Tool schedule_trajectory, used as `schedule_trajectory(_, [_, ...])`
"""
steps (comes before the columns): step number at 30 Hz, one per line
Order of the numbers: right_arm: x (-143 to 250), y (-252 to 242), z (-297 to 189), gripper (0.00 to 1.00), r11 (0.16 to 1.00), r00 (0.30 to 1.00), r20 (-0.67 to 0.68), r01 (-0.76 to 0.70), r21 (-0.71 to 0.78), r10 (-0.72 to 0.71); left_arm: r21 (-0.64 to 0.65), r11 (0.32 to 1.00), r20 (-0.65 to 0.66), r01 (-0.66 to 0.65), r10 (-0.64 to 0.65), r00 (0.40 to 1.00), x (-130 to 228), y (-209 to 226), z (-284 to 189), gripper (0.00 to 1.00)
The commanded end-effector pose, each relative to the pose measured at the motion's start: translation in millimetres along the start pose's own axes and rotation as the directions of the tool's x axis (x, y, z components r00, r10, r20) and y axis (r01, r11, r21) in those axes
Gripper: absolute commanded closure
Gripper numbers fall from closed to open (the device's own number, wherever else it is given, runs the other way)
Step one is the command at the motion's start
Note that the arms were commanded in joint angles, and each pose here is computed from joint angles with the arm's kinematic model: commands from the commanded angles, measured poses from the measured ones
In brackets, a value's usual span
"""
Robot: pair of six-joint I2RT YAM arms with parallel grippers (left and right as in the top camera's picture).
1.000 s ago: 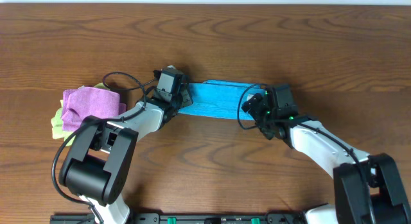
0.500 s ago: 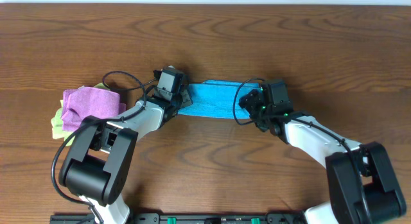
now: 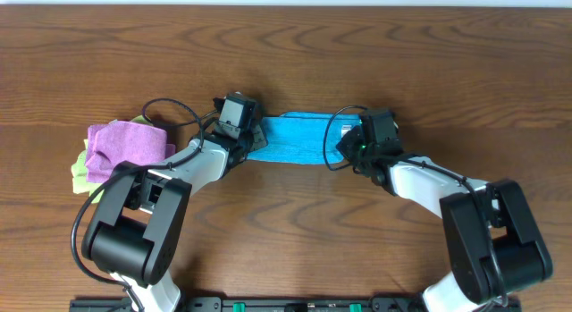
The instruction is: Fold the cloth
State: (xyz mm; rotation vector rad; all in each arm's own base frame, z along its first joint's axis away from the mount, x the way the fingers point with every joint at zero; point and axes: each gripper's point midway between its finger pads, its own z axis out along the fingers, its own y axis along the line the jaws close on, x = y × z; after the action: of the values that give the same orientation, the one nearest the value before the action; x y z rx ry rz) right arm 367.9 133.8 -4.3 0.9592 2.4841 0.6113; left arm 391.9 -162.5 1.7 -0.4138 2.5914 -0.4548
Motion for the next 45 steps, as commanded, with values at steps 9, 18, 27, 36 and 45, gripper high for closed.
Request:
schedule_trajectory(9, [19.0,-24.1,-7.1,0.99,0.984,0.984,-0.061,0.173,0.053,-0.169,-0.101,0.995,-0.091,-0.020,0.011,0.996,28.1,26.9,5.3,0.94])
schedule_trajectory(18, [14.6,5.5,-47.2,0.99,0.959,0.960,-0.016,0.280,-0.028,-0.281,-0.093,0.995,-0.121,-0.046,0.035,0.992,40.6,19.4,5.0,0.94])
schedule_trajectory(27, [35.3,35.6,-53.8,0.99,0.933,0.937,-0.022,0.346,-0.099,-0.349,-0.053,0.995,-0.166,-0.080,0.071,0.984,65.1,-2.9,4.4,0.94])
schedule_trajectory(36, [41.4,55.5,-57.4,0.99,0.916,0.925,0.000,0.377,-0.139,-0.380,-0.041,0.996,-0.188,-0.079,0.070,0.980,70.0,-5.2,2.8,0.94])
schedule_trajectory(45, [34.6,78.1,-65.1,0.99,0.895,0.911,0.031,0.410,-0.177,-0.411,0.001,0.993,-0.145,-0.114,0.113,0.983,53.4,-21.0,-10.1,0.94])
